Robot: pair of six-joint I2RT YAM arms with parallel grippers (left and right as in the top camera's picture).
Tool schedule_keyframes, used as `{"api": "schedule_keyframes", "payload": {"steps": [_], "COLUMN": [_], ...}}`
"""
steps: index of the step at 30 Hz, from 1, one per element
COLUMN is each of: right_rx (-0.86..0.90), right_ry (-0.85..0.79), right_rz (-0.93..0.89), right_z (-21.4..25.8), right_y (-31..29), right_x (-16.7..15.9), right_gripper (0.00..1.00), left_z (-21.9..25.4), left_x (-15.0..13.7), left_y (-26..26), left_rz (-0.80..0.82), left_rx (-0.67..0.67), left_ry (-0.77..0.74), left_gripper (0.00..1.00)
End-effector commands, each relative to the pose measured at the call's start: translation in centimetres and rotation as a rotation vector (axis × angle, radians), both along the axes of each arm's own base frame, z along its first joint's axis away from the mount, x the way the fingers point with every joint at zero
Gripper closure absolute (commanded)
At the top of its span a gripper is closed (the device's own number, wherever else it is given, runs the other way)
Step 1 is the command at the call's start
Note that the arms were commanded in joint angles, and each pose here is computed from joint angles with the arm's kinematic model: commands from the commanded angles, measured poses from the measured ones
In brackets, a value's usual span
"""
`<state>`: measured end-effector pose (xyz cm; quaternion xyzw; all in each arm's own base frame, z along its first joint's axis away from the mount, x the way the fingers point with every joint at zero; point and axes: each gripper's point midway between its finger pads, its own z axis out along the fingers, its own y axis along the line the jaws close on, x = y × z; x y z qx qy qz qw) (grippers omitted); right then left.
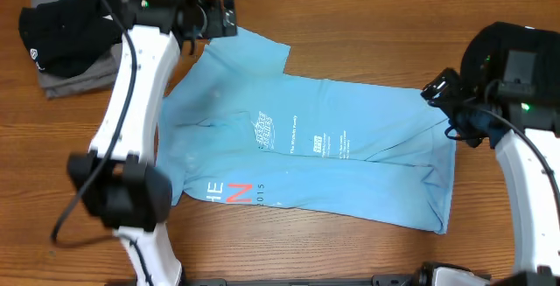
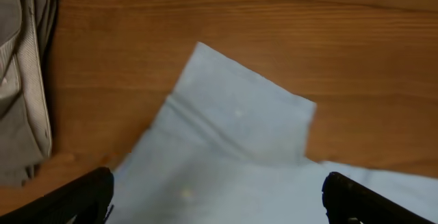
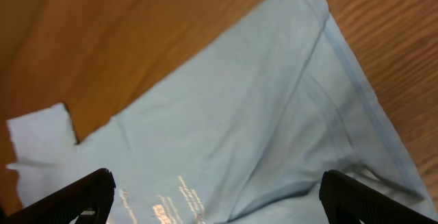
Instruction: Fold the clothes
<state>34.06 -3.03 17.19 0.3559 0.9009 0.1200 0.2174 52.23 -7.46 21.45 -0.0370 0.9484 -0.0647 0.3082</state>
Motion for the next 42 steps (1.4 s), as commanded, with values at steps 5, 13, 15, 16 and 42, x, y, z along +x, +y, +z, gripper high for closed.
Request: {"api": "schedule_keyframes", "payload": {"steps": [5, 13, 15, 16, 42], "right_rx": [0.022, -0.002, -0.004, -0.004, -0.013], "right_ry": [0.089, 0.120, 0.123, 0.123, 0.077], "right_rz": [0.015, 0.088, 0.093, 0.093, 0.093], "right_z": [-2.1, -3.1, -3.1, -3.1, -2.7], "right_y": [0.2, 0.3, 0.3, 0.3, 0.2], "right_x": [-0.1, -0.4, -0.4, -0.5, 0.6], "right_gripper": [0.00, 0.00, 0.00, 0.00, 0.00], "left_z": [-6.4, -12.2, -13.6, -14.2, -19.1], "left_x": [6.1, 8.8, 8.8, 8.9, 9.2], "left_y": [1.1, -0.1, 0.0, 0.1, 1.3], "left_rz": [-0.090, -0.140, -0.138, -0.136, -0.116], "left_rx": [0.041, 0.000, 0.001, 0.001, 0.006], "left_ry": [-0.025, -0.029, -0.011, -0.002, 0.049], "left_gripper": [0.00, 0.00, 0.00, 0.00, 0.02]}}
